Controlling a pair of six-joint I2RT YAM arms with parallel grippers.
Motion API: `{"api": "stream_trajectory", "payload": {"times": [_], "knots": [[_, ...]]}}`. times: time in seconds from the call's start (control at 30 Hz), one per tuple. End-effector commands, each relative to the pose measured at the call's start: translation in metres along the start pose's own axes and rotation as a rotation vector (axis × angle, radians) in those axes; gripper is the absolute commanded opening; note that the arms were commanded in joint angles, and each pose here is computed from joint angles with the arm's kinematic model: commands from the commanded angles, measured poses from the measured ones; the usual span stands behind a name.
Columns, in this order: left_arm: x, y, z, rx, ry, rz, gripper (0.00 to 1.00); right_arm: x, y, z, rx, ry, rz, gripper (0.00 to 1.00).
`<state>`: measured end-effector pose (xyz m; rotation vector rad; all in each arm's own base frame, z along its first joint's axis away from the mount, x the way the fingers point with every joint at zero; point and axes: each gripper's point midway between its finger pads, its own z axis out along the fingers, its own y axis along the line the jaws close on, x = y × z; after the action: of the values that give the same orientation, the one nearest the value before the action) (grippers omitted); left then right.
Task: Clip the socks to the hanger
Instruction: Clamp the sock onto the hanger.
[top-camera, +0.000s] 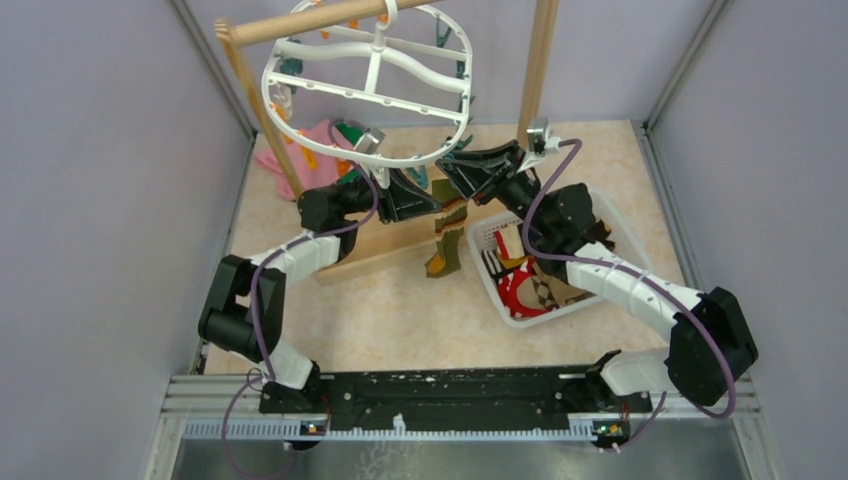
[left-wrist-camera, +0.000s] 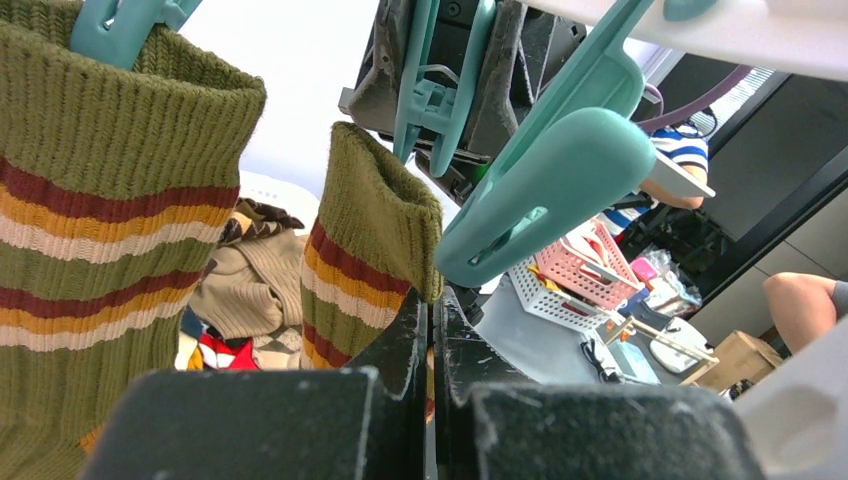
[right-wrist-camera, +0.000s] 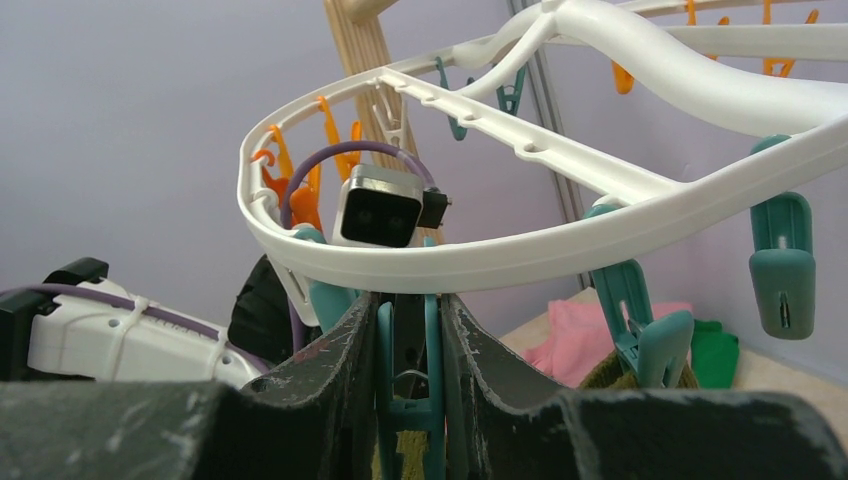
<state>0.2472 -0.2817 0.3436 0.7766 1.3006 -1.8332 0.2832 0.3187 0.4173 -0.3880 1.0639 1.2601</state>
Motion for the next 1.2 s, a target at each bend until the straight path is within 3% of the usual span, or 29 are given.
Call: {"api": "stream_trajectory", "payload": {"times": [0.0,0.4,0.87,1.17], "knots": [[-0.025,-0.058,0.005,0.157,-0.064,0.336,0.00,0.025,0.007,-0.006,-0.050,0.072,0.025,0.01],[0.002,-0.052,0.007,0.174,0.013,0.300,0.00,0.012,0.010,0.001,-0.043,0.031,0.001,0.01],[0.016,-0.030,0.002,0.138,0.017,0.269,0.00,0.016,-0.004,0.002,0.075,0.012,-0.057,0.00],[0.048,-0.004,-0.008,0.114,0.072,0.374,0.00,0.014,-0.001,-0.001,0.088,0.013,-0.017,0.00]]}}
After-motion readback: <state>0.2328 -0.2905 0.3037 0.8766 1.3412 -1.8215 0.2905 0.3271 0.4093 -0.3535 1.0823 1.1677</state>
